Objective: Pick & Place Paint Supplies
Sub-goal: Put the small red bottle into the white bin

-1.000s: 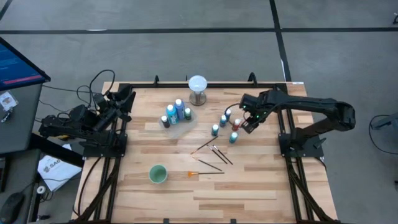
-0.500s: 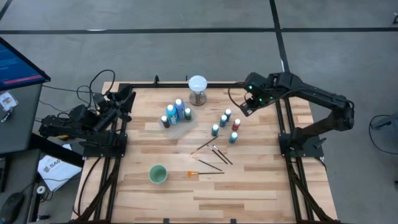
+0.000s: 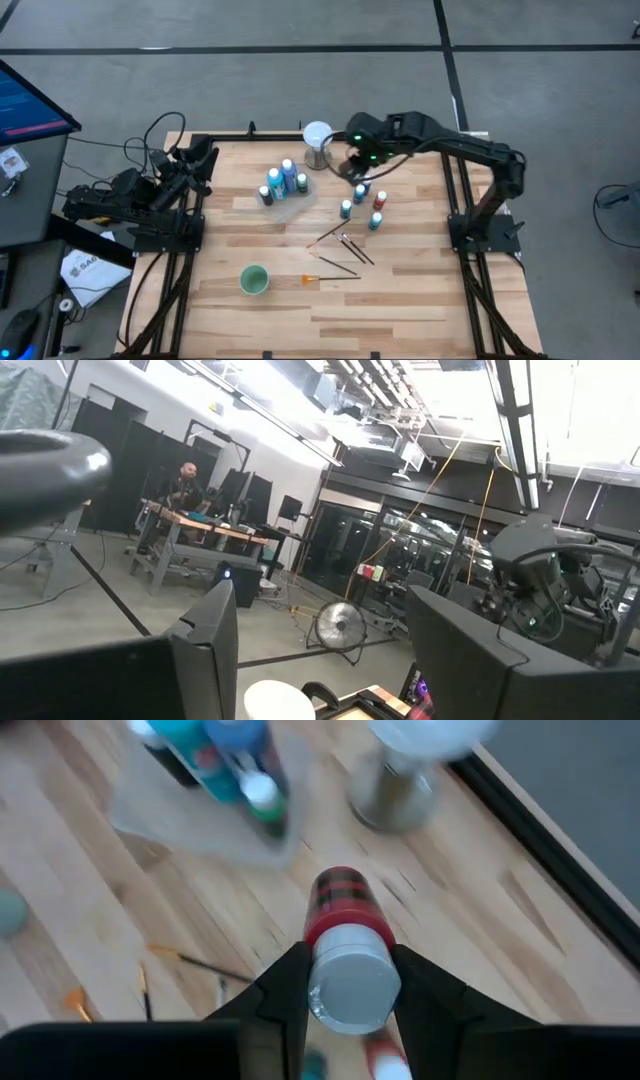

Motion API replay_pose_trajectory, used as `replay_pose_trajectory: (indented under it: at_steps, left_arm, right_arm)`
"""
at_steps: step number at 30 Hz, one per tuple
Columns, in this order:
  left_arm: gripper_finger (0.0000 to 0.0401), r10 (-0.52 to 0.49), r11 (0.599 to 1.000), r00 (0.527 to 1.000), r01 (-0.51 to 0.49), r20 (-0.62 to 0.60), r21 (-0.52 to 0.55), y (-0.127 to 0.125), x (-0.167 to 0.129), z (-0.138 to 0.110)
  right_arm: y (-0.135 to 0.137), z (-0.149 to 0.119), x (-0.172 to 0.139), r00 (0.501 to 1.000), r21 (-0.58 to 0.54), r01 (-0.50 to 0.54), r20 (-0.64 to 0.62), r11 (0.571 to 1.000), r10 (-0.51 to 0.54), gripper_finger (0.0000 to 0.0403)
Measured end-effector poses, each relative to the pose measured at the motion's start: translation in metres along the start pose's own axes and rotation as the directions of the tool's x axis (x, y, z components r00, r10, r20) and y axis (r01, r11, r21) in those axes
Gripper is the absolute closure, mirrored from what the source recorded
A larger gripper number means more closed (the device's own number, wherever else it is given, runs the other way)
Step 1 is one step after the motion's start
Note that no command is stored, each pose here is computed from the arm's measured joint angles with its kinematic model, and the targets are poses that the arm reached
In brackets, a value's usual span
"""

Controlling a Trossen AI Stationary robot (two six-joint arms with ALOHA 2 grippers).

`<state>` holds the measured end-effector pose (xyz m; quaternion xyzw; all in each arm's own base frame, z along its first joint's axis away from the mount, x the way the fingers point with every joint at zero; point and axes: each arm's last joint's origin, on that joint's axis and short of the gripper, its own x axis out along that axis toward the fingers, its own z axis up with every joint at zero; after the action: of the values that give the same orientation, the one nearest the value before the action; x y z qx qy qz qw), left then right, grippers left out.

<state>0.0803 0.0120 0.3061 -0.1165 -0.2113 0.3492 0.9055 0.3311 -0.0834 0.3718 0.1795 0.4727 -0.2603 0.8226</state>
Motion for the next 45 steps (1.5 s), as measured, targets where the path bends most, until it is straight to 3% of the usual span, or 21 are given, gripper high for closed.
replay_pose_trajectory:
  at_steps: [11, 17, 27, 45]
  left_arm:
    - [0.0202, 0.0, 1.0, 1.0, 0.0, -0.003, 0.001, 0.0, 0.0, 0.0]
    - [0.0202, 0.0, 1.0, 1.0, 0.0, -0.005, -0.026, 0.0, 0.0, -0.001]
    - [0.0202, -0.003, 1.0, 1.0, 0.003, -0.007, -0.011, 0.0, 0.0, -0.001]
    - [0.0202, -0.004, 1.0, 1.0, 0.004, -0.007, -0.008, 0.0, 0.0, -0.001]
  right_arm:
    - [0.076, 0.032, 0.065, 0.987, -0.209, -0.158, -0.016, 0.965, 0.159, 0.0287]
    - [0.102, 0.037, 0.099, 0.984, -0.264, -0.177, -0.045, 0.948, 0.171, 0.0289]
    - [0.09, 0.04, 0.156, 0.986, -0.158, -0.097, -0.148, 0.983, 0.073, 0.0289]
    - [0.066, 0.039, 0.191, 0.971, -0.131, -0.01, -0.237, 0.991, -0.021, 0.0289]
